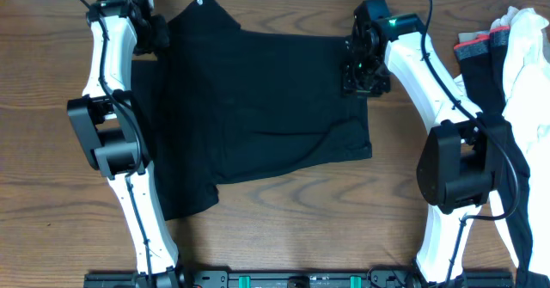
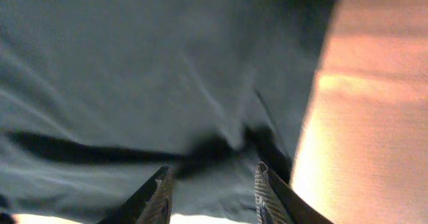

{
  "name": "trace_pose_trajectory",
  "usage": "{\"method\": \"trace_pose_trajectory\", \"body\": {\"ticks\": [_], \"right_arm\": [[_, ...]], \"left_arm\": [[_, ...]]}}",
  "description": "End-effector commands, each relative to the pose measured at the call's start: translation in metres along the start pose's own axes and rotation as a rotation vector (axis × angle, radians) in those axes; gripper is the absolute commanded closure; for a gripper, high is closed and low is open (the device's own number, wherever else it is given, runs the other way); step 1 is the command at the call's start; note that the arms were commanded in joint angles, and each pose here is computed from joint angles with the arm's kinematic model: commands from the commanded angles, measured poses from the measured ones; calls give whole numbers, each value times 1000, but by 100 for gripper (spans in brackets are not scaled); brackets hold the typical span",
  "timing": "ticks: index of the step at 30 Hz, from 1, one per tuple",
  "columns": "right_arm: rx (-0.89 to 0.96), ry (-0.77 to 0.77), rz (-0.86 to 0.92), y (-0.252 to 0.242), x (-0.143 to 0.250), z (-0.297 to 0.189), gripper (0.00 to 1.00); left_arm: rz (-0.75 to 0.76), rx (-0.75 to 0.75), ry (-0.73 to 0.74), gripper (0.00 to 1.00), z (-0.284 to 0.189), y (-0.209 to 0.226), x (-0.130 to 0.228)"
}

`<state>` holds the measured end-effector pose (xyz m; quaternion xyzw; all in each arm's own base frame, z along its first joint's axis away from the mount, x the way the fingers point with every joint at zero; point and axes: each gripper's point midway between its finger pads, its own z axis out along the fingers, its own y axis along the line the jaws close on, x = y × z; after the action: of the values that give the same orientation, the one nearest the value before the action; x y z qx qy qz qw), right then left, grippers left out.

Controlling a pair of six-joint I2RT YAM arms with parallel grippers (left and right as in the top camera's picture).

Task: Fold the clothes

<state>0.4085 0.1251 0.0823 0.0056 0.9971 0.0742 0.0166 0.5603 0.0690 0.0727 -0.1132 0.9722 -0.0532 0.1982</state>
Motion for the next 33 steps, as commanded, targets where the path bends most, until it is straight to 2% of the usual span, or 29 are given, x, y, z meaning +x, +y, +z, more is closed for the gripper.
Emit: {"method": "trace_pose_trajectory", "body": {"ticks": [1,6,10,15,20,23,26,33], "right_arm": [[103,19,-53,-27,3,0,59],[69,169,-208,-36,36,5,51],[52,256,-261,-39,60,22,51],[18,264,-270,-34,75,59,53],[17,225,-215,-36,78,88,55],[-51,212,-203,-25,80,97,59],[-58,203,-206,-24,79,95,67],[-58,142,-229,-20,71,74,69]], "left_arm": [[48,-32,-104,53,-74,-3,-22],[100,-32,-156,48,-161,-13,-13],[108,-29,-214,44,-227,-20,0],[102,-28,-211,44,-288,-24,39],[63,-23,-224,44,-325,-26,65],[63,-23,-219,44,-338,-26,78],[62,-24,-214,44,-348,-26,88],[54,-29,-134,44,-348,-24,111]]}}
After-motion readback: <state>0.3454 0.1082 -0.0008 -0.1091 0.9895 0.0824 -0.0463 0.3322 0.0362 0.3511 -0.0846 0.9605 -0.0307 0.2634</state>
